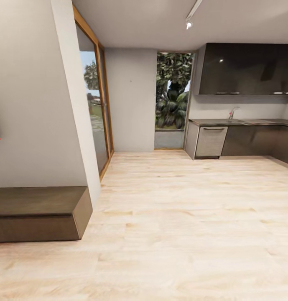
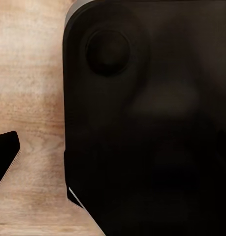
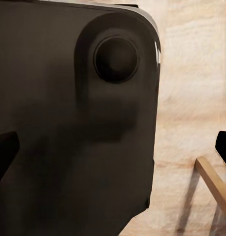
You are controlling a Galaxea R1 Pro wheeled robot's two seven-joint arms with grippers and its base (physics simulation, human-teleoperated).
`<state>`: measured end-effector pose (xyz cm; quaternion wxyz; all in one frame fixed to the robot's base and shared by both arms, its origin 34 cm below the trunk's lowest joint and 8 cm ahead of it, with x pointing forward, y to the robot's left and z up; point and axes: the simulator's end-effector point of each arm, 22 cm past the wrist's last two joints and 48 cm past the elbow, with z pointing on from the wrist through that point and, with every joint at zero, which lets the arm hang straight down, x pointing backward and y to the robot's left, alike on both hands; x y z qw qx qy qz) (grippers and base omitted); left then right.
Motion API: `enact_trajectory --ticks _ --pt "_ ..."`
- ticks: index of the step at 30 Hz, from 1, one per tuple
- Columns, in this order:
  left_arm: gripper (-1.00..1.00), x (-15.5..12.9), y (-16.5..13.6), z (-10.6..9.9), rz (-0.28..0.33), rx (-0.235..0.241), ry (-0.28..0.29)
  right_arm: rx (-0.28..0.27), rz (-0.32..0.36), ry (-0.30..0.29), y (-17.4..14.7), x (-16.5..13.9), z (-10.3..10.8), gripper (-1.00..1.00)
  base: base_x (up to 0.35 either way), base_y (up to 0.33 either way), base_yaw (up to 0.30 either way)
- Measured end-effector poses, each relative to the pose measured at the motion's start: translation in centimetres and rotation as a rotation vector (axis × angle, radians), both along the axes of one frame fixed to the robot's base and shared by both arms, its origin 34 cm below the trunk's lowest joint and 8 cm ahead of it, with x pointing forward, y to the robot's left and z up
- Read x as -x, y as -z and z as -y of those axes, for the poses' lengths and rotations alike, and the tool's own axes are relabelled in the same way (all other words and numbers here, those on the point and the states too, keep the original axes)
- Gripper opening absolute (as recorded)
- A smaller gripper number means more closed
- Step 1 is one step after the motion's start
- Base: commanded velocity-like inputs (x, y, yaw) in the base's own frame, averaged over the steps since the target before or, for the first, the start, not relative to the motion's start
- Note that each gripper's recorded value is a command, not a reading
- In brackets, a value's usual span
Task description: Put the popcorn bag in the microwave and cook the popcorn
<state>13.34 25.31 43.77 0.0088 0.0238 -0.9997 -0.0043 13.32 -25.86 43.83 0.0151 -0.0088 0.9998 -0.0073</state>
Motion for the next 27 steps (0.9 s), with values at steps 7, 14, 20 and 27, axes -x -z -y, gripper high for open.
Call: enact_trajectory --ticks 7,14,20,27 --pt "1.00 -0.01 0.00 0.00 0.001 0.000 0.000 0.001 0.001 0.001 0.00 -0.02 0.11 1.00 0.321 0.000 0.000" --pt "1.00 -0.03 0.00 0.00 0.001 0.000 0.000 0.001 0.001 0.004 0.00 -0.02 0.12 1.00 0.321 0.000 0.000" --pt "1.00 -0.03 0.00 -0.01 0.001 0.000 0.000 0.002 0.011 0.013 -0.01 -0.23 0.16 1.00 0.321 0.000 0.000" --pt "1.00 -0.08 0.00 -0.01 0.004 -0.001 -0.001 0.003 0.018 0.017 -0.02 -0.38 0.16 1.00 0.313 0.000 -0.039"
